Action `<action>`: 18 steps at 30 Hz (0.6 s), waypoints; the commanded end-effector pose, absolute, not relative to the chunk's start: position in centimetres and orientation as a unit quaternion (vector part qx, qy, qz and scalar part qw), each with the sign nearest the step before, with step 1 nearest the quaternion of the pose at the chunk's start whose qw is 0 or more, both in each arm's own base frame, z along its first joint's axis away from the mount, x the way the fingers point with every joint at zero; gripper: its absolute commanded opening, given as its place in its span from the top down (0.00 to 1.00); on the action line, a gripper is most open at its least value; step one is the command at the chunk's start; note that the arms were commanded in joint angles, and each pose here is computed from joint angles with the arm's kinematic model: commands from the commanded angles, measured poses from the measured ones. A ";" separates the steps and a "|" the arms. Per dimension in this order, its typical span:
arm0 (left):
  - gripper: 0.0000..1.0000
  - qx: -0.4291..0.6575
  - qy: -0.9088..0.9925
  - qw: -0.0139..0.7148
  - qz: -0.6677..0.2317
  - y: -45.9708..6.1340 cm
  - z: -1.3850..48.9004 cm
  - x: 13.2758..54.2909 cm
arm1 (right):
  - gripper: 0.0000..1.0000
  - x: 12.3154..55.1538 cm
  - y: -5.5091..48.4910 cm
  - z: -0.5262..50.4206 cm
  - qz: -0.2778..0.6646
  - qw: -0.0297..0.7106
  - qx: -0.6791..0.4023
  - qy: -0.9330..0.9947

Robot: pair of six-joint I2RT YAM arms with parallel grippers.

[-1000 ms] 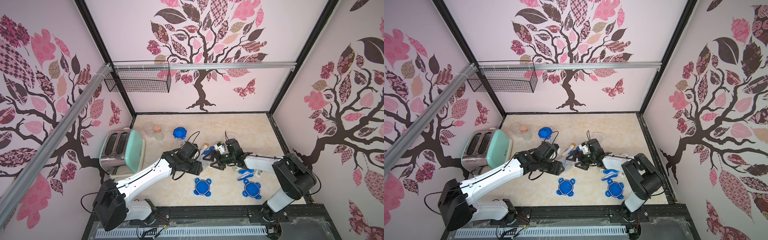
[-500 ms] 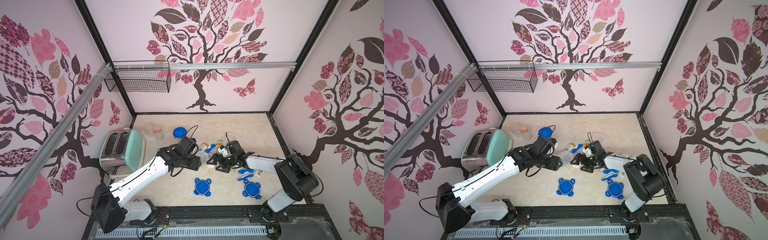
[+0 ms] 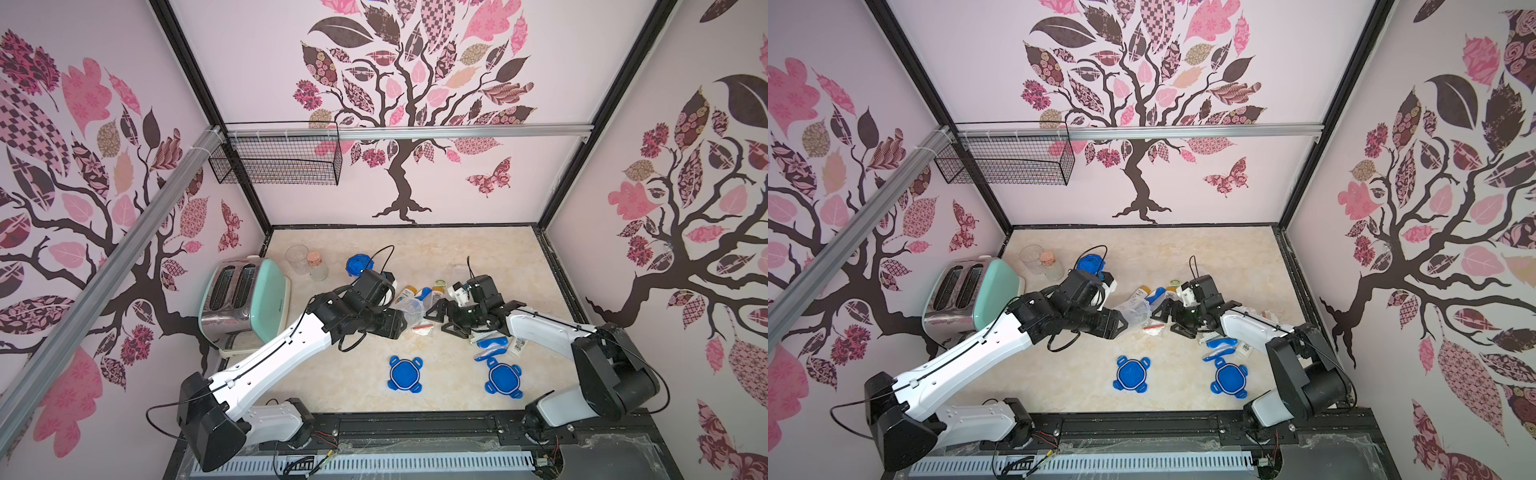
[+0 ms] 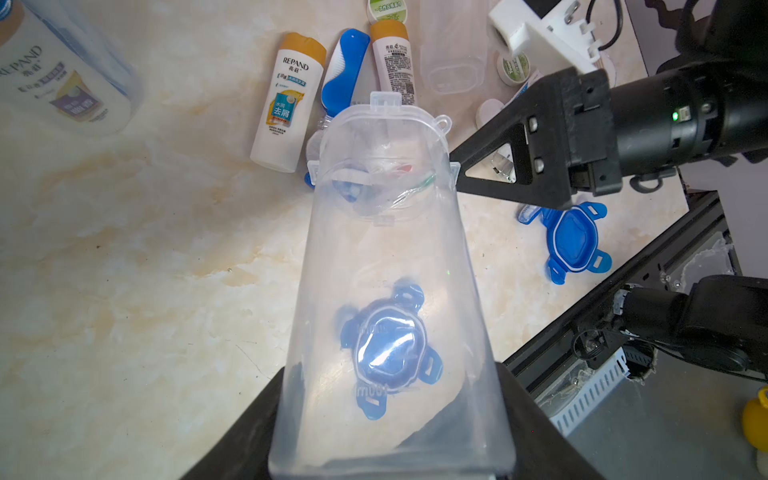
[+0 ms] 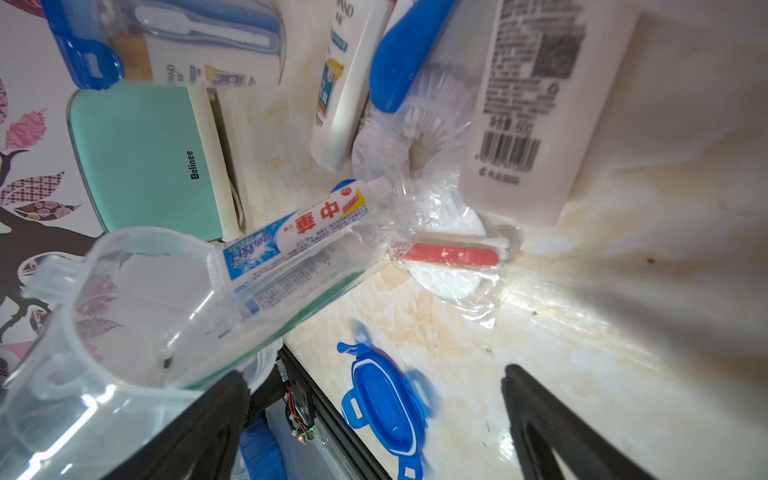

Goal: Take out toiletry kits
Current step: 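Pour the toiletry kits out of the container.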

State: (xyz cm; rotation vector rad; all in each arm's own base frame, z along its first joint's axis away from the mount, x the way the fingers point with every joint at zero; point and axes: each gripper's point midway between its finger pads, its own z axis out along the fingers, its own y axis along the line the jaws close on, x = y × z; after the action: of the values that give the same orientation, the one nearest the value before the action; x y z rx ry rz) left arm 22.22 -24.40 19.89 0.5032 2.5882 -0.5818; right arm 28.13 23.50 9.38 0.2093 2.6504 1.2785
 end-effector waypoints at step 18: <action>1.00 0.205 0.906 0.272 -0.251 -24.9 26.1 22.1 | 0.03 29.7 21.0 12.4 0.417 0.161 0.079 0.891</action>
State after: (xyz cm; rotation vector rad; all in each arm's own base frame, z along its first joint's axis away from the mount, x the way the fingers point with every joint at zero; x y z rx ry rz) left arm 21.64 -25.22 25.67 0.5604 2.4675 -0.7035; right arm 29.24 21.56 11.66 0.2319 2.5629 1.2347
